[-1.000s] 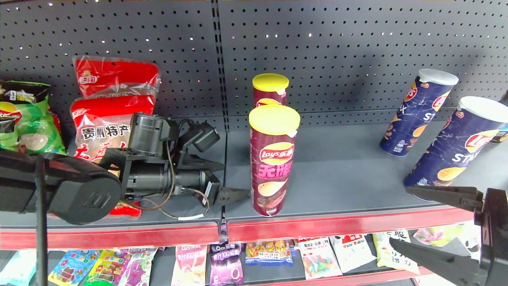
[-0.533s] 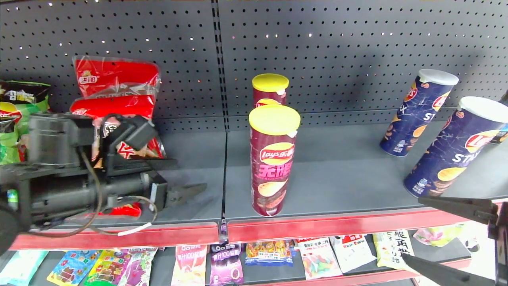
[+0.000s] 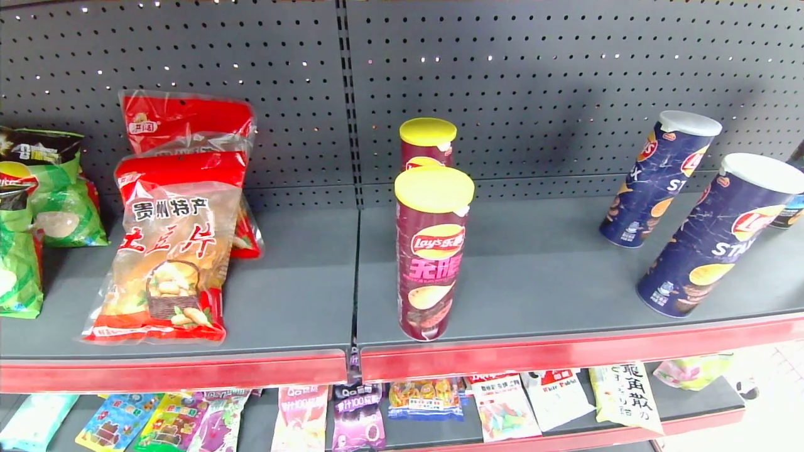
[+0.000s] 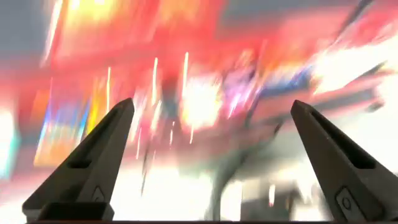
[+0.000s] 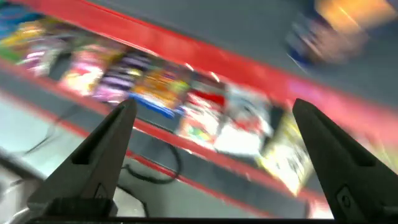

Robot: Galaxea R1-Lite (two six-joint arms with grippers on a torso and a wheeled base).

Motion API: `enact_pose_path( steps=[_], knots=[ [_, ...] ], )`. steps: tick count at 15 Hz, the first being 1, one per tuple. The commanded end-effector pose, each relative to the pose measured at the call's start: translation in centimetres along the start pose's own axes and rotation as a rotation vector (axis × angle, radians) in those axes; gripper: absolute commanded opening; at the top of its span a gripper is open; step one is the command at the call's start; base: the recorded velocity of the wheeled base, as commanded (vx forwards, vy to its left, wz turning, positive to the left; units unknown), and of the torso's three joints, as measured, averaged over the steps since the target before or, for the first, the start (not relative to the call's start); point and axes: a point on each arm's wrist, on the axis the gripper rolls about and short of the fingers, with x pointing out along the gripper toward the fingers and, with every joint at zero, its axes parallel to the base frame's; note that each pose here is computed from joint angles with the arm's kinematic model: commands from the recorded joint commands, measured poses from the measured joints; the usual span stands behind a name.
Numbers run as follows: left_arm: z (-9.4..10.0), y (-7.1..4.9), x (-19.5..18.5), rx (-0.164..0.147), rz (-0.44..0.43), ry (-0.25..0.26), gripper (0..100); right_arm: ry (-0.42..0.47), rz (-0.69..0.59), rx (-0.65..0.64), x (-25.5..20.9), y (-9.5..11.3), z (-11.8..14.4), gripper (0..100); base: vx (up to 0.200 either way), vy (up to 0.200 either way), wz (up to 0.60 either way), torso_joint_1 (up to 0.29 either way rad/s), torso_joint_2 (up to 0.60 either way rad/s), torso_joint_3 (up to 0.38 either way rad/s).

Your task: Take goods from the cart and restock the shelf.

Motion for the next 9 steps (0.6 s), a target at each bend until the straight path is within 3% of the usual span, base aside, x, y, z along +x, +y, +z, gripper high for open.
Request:
enact_pose_path(
  steps=[1,2,3,4,5,6,7,8,9],
  knots=[
    [-5.4,-0.8,-4.9,-0.219,0.297,-0.171,100,-0.006,-0.389,0.146,-2.3,0.4,-3.0,100,0.000,0.000,0.00,0.000,0.00,0.000],
    [-6.9,-0.9,-4.5,-0.214,0.291,-0.200,100,0.026,-0.475,0.168,-2.2,0.7,-3.6,100,0.000,0.000,0.00,0.000,0.00,0.000],
    [-8.5,-1.0,-3.9,-0.174,0.247,-0.224,100,0.062,-0.536,0.187,-1.9,1.0,-4.5,100,0.000,0.000,0.00,0.000,0.00,0.000],
    [-8.3,-0.9,-3.2,-0.156,0.210,-0.236,100,0.053,-0.529,0.191,-1.8,1.4,-5.9,100,0.000,0.000,0.00,0.000,0.00,0.000],
    [-7.7,-0.8,-2.5,-0.136,0.167,-0.327,100,-0.015,-0.416,0.179,-1.8,1.9,-6.7,100,0.000,0.000,0.00,0.000,0.00,0.000],
    [-7.6,-0.7,-1.0,-0.095,0.121,-0.400,100,-0.023,-0.343,0.144,-1.5,1.9,-6.5,100,0.000,0.000,0.00,0.000,0.00,0.000],
    [-8.1,-0.5,0.5,-0.070,0.130,-0.438,100,-0.049,-0.347,0.078,-1.3,1.9,-6.6,100,0.000,0.000,0.00,0.000,0.00,0.000],
    [-9.0,-0.2,2.5,-0.049,0.143,-0.498,100,-0.129,-0.340,0.054,-0.6,1.7,-6.8,100,0.000,0.000,0.00,0.000,0.00,0.000],
    [-9.0,-0.1,2.7,-0.039,0.158,-0.515,100,-0.227,-0.281,0.034,-0.3,1.8,-6.7,100,0.000,0.000,0.00,0.000,0.00,0.000]
  ],
)
